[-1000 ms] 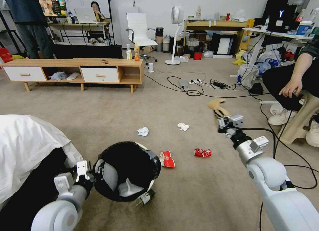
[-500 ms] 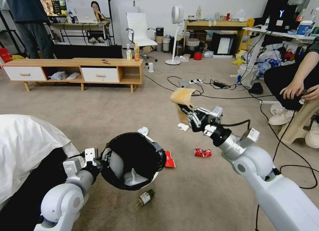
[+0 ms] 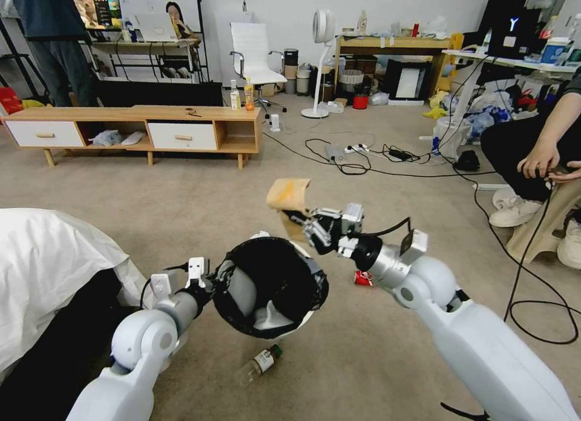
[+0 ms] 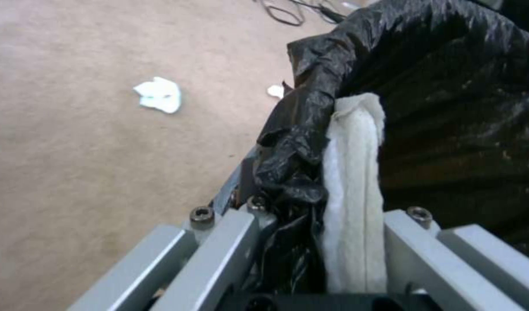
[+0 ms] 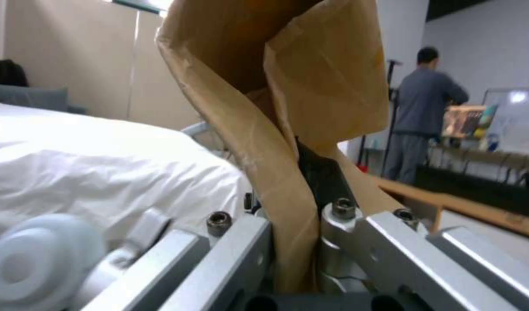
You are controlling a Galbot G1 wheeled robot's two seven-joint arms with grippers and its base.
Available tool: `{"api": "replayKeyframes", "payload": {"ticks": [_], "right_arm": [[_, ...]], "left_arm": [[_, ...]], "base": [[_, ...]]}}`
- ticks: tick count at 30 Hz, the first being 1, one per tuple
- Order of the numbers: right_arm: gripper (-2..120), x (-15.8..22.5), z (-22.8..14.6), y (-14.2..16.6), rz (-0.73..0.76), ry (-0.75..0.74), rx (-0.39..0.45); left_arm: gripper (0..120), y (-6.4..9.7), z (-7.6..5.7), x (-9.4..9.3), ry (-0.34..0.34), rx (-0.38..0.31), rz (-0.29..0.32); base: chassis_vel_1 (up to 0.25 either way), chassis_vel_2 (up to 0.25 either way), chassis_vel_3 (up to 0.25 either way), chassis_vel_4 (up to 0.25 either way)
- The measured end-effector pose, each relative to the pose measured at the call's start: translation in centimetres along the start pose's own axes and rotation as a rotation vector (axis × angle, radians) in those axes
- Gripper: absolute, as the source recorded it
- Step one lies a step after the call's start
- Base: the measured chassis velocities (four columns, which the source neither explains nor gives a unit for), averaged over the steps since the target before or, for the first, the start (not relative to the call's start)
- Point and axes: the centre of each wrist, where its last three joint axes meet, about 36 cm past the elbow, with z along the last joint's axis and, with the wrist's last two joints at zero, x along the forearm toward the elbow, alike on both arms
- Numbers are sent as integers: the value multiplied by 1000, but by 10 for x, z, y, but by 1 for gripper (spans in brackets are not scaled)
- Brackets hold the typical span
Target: Pick up the trash bin and place the garbage on the floor into it.
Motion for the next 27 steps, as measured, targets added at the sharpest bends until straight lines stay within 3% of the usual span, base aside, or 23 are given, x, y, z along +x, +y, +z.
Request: {"api": "replayKeyframes", "payload": {"ticks": [10,27], "right_arm": [[0,0,43,13,-12,66,-99],[1,2,70,24,71,131,-131]], "left_arm": [[7,-9,-1,-23,-9,25,69],[7,-12,-1,-20,-19,29,83]], "base": [[0,0,0,0],[0,0,0,0]]}}
